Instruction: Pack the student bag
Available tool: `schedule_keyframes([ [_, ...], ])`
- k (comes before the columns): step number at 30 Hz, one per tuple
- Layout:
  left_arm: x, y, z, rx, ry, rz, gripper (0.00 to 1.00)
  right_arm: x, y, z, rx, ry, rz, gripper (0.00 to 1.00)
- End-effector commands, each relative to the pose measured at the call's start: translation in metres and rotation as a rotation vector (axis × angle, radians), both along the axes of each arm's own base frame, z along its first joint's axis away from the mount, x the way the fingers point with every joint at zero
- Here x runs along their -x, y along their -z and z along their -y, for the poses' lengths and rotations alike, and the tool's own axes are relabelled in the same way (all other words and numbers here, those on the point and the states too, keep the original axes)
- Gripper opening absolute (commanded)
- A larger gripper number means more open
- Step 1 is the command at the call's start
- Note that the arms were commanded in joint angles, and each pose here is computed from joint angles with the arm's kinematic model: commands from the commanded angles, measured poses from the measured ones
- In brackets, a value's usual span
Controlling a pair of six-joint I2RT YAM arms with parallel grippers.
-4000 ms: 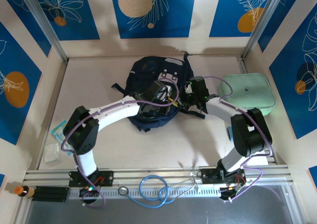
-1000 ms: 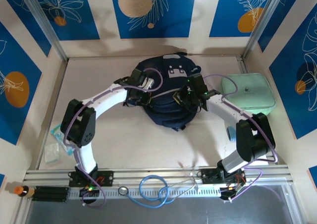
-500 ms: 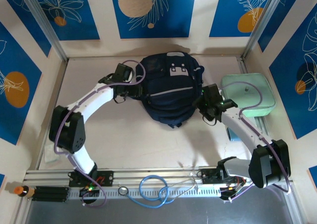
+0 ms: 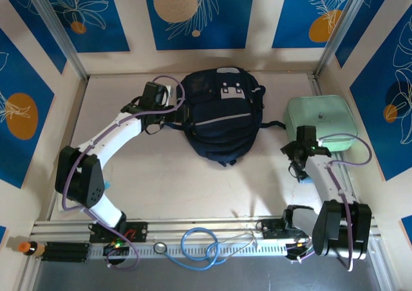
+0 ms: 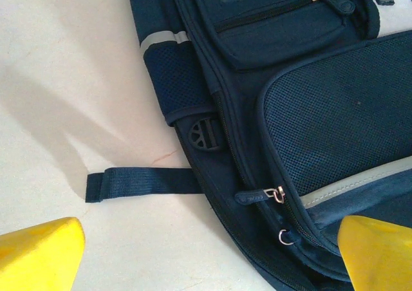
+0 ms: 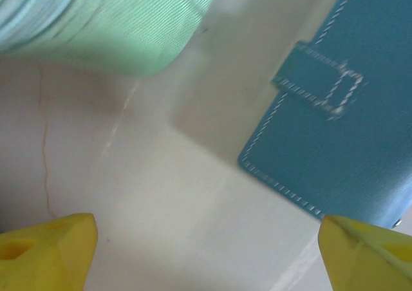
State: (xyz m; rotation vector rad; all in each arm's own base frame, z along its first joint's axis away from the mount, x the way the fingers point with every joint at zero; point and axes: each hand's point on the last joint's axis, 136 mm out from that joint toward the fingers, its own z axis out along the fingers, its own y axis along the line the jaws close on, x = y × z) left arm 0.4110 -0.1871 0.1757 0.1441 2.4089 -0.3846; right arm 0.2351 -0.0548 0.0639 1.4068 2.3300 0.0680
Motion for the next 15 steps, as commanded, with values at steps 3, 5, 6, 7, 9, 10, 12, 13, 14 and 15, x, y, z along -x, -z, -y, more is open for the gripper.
schedule_keyframes([
  [3,-0.006,-0.014,0.010,0.057,0.030,0.019,1.00,-0.004,-0.002,0.014,-0.065,0.024,0.095,0.90],
  [5,-0.007,-0.015,0.013,0.068,0.040,0.015,1.00,-0.004,-0.002,0.019,-0.087,0.036,0.112,0.90],
  [6,-0.007,-0.014,0.014,0.070,0.043,0.011,1.00,-0.002,0.000,0.021,-0.101,0.046,0.115,0.90],
  [7,-0.007,-0.014,0.014,0.070,0.045,0.010,1.00,-0.002,0.002,0.022,-0.117,0.056,0.119,0.90],
  [9,-0.007,-0.012,0.013,0.066,0.042,0.005,1.00,-0.001,0.007,0.022,-0.152,0.063,0.127,0.90],
  [10,-0.007,-0.011,0.014,0.067,0.042,0.004,1.00,-0.002,0.009,0.021,-0.172,0.063,0.135,0.90],
  [12,-0.007,-0.011,0.014,0.072,0.043,0.004,1.00,-0.001,0.015,0.020,-0.206,0.067,0.130,0.90],
  [13,-0.007,-0.010,0.015,0.072,0.044,0.002,1.00,-0.001,0.018,0.018,-0.220,0.066,0.123,0.90],
  [14,-0.006,-0.009,0.015,0.072,0.044,0.000,1.00,-0.001,0.019,0.016,-0.229,0.060,0.120,0.90],
  [15,-0.006,-0.009,0.015,0.071,0.045,-0.001,1.00,-0.001,0.021,0.015,-0.242,0.060,0.116,0.90],
])
